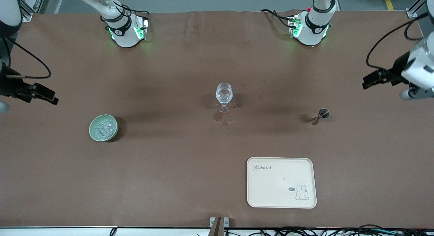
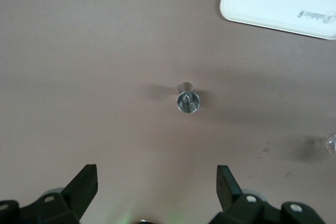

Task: Pour wine and add ice with both arms
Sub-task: 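Reach the right gripper to the ice bowl while the left gripper grasps the jigger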

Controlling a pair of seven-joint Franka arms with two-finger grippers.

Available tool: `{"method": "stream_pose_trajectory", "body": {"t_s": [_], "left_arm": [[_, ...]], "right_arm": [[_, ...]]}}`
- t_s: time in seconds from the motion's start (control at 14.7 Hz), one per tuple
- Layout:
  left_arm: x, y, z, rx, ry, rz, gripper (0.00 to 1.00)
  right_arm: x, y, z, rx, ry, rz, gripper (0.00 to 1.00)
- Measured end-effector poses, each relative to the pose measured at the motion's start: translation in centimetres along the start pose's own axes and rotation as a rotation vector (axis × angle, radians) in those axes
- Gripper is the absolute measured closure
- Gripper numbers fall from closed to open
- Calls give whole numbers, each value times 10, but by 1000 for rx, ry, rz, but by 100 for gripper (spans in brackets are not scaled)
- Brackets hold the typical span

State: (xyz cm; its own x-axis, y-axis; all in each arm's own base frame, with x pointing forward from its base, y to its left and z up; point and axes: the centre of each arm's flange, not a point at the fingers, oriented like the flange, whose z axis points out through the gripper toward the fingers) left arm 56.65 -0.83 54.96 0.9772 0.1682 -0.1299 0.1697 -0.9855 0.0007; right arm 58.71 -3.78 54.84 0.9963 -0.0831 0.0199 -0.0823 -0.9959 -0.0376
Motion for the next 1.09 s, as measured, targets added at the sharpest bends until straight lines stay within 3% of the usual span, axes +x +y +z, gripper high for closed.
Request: {"method": "stream_pose_trajectory", "body": {"t_s": [0.48,0.68,0.82,1.09], "left_arm": [[72,-25,133,-91,-176,-281,0],[94,-47,197,-172,-262,-377,3],[102,-65,234,-238,-331,-439,14],[107,-74,291,-326,-440,-506,22]], "right_arm": [[-8,17,135,-8,-18,-79,0],[-17,13,188,-11,-24,-109,0],[-20,6,224,-15,-13,-166,0],[-26,6,277,-26,33,-206,0]]}}
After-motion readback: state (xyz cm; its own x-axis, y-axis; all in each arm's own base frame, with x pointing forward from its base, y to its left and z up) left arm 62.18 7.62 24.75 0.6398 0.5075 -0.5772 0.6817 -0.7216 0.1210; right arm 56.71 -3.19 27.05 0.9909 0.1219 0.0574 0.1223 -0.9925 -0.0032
